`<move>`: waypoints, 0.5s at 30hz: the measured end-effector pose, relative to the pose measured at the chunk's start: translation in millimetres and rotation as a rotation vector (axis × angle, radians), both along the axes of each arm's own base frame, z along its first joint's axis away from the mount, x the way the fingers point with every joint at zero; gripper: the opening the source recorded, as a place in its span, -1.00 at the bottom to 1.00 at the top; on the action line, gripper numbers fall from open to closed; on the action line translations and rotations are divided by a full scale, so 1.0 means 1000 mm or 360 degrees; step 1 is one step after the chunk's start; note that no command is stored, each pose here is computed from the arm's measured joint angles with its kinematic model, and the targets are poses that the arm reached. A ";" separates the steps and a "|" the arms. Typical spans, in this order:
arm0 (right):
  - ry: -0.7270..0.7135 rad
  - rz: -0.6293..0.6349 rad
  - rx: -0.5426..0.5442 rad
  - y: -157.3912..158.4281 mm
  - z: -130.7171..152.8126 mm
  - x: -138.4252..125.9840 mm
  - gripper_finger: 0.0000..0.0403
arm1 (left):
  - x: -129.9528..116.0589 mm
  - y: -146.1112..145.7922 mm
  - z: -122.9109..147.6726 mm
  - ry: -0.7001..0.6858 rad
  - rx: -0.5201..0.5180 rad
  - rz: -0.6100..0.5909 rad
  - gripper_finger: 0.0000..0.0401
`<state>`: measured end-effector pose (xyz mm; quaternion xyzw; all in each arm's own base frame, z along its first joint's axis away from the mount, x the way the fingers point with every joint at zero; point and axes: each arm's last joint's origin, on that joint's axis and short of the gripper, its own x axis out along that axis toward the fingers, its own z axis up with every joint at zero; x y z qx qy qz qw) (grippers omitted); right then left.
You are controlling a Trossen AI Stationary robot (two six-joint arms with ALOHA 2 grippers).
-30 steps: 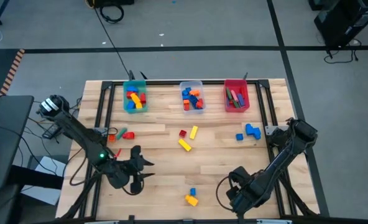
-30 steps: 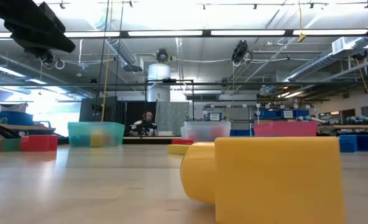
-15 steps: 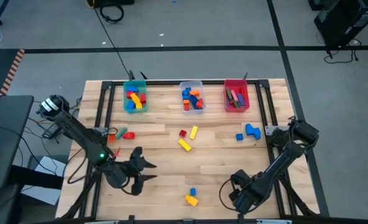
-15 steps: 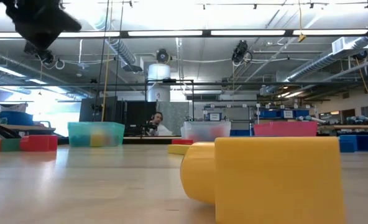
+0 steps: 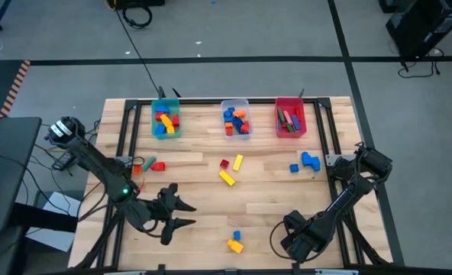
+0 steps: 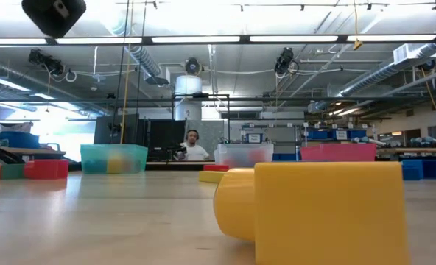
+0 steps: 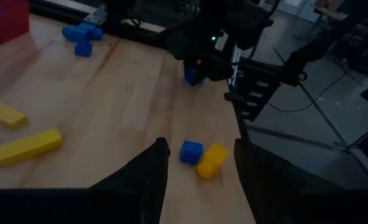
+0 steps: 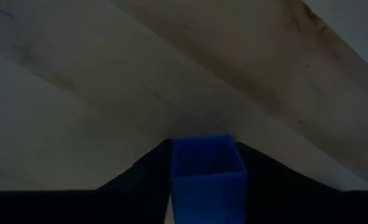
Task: Sort blocks by size
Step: Put the blue 1 stud game piece into the blue bin
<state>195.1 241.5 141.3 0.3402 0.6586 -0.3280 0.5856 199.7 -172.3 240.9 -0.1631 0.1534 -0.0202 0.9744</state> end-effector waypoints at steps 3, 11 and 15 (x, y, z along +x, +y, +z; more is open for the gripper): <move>-0.0014 0.0014 -0.0029 -0.001 0.000 0.000 -0.29 | 0.002 0.002 0.000 -0.0005 0.0013 0.0016 -0.05; -0.0257 -0.0012 -0.0223 -0.012 0.020 0.015 -0.29 | 0.011 0.013 0.000 -0.0005 0.0008 0.0112 -0.05; -0.0509 0.0012 -0.0286 -0.026 0.046 0.031 -0.29 | 0.017 0.021 0.001 -0.0017 -0.0007 0.0172 -0.05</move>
